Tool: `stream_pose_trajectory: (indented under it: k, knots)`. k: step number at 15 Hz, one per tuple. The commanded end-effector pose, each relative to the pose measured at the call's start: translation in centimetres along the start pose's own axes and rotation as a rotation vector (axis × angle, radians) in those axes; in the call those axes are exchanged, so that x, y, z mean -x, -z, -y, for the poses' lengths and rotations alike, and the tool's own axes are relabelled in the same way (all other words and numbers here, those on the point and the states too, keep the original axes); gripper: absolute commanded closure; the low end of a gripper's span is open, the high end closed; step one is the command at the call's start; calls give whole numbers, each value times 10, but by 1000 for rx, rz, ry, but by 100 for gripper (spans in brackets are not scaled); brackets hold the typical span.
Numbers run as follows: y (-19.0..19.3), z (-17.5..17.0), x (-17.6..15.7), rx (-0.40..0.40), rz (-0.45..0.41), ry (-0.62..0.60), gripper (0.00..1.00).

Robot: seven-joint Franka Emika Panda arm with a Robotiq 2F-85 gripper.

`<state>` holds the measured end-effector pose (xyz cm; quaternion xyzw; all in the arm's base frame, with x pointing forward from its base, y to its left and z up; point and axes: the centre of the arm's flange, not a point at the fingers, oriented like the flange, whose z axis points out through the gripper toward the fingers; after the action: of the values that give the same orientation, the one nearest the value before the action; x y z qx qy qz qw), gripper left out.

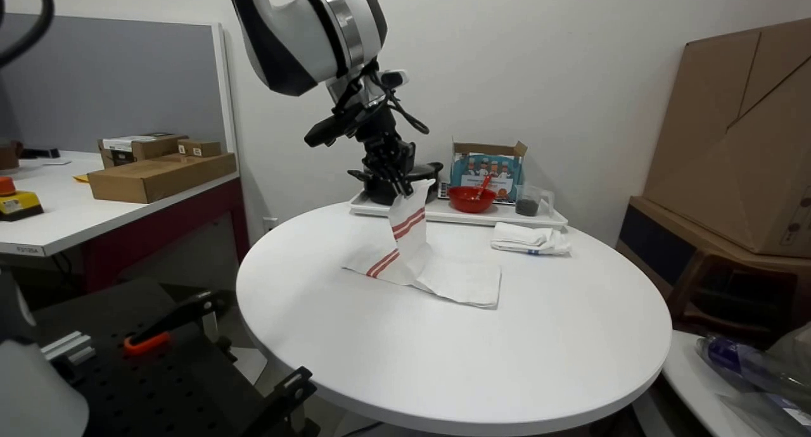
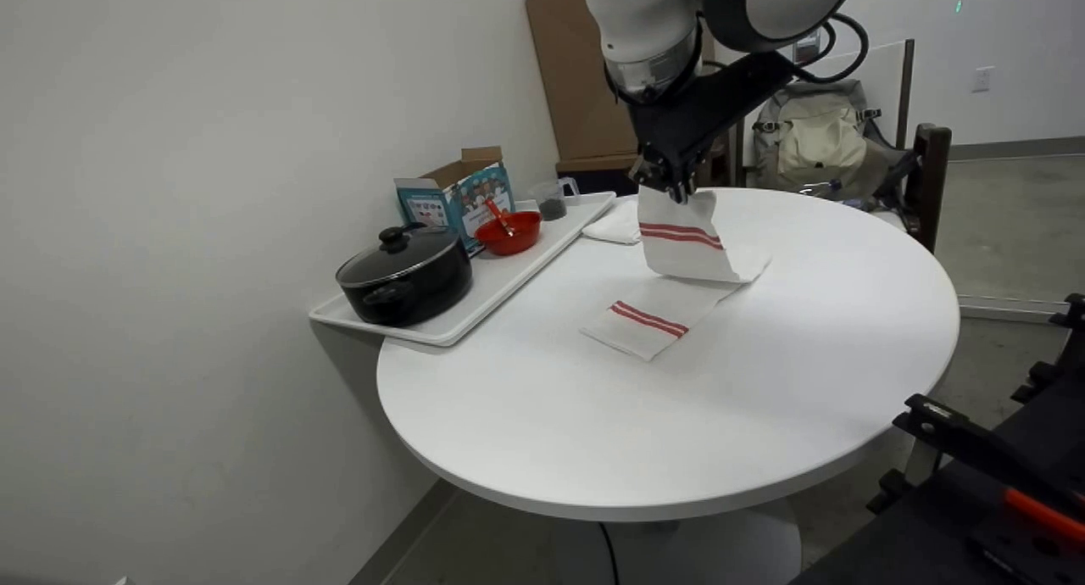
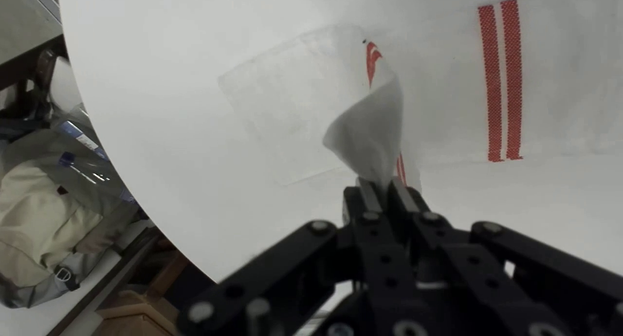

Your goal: Fold the towel

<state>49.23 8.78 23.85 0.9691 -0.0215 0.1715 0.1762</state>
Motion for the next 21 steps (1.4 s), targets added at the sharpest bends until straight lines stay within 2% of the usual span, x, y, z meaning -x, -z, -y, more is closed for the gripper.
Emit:
stream_pose_trajectory:
  k: [1,7,14,15,16,17,21]
  knots:
    - [-7,27,7,-2,-44,-15,92]
    - [-13,58,23,10,-82,-44,92]
    - [-17,99,48,15,-166,-128,92]
    - [-16,104,52,13,-173,-130,67]
    - [-16,107,56,16,-177,-134,66]
    - [-15,109,61,11,-190,-131,60]
    - [-6,110,70,-3,-229,-125,30]
